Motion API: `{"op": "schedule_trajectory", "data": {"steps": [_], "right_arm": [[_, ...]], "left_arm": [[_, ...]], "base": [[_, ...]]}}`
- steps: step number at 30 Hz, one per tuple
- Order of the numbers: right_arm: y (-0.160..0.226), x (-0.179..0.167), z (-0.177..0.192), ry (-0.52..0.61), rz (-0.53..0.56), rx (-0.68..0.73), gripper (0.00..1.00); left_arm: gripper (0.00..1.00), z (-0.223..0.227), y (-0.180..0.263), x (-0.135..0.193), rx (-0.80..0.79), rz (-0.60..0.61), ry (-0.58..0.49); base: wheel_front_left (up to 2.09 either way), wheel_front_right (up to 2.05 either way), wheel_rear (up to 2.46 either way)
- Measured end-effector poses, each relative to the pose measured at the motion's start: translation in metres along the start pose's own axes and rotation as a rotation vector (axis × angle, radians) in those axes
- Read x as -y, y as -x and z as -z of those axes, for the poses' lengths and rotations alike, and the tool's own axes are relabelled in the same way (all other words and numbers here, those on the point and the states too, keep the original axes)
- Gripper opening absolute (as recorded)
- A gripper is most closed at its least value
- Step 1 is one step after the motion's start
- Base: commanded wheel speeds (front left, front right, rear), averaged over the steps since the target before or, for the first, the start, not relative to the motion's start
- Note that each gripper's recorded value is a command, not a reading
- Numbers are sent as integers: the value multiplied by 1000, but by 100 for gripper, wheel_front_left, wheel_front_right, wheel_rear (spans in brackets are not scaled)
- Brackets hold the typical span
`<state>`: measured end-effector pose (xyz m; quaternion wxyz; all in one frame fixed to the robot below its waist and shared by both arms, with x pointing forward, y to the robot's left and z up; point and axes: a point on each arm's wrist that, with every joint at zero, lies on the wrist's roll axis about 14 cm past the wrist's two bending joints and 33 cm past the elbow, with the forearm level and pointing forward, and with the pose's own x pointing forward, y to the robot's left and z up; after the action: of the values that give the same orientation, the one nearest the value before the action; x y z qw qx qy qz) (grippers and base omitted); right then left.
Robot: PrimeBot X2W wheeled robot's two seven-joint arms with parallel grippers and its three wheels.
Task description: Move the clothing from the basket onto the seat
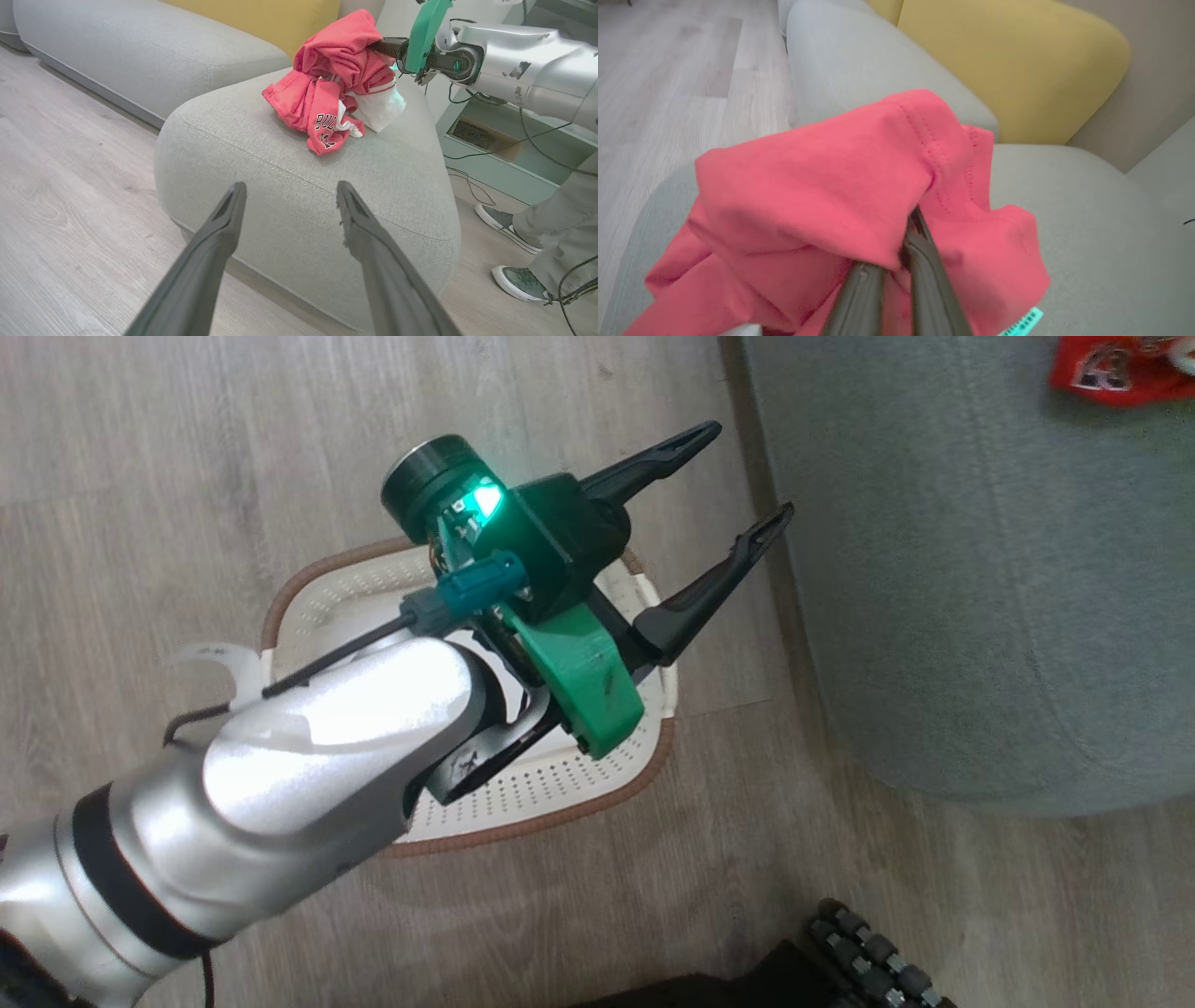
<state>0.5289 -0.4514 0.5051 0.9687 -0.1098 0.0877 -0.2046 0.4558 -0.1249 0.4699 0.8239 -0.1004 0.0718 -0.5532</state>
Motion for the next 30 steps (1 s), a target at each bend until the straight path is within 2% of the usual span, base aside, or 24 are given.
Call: {"op": "schedule_trajectory", "data": {"steps": [7,10,14,15,16,17,24,30], "right_arm": [[-7,-31,55,40,-74,-244,0],[-5,-28,60,46,-80,-301,0],[-3,-29,54,43,-94,-295,0],[-2,-28,53,44,-94,-296,22],[-1,-27,52,45,-94,-297,82],[1,-26,51,45,-94,-297,100],[16,-21,28,35,-118,-274,100],[38,-7,-4,9,-137,-151,100]], "left_arm": [[100,4,9,-12,-4,-37,-2],[100,-1,10,-11,7,-40,-12],[100,-7,10,-10,16,-42,-26],[100,-8,10,-10,17,-43,-31],[100,-9,10,-9,16,-44,-35],[100,-11,10,-9,18,-47,-38],[100,-22,15,6,27,-52,-44],[100,-36,23,20,46,-71,-65]], "base": [[0,0,0],[0,0,0],[0,0,0],[0,0,0],[0,0,0],[0,0,0],[0,0,0],[0,0,0]]}}
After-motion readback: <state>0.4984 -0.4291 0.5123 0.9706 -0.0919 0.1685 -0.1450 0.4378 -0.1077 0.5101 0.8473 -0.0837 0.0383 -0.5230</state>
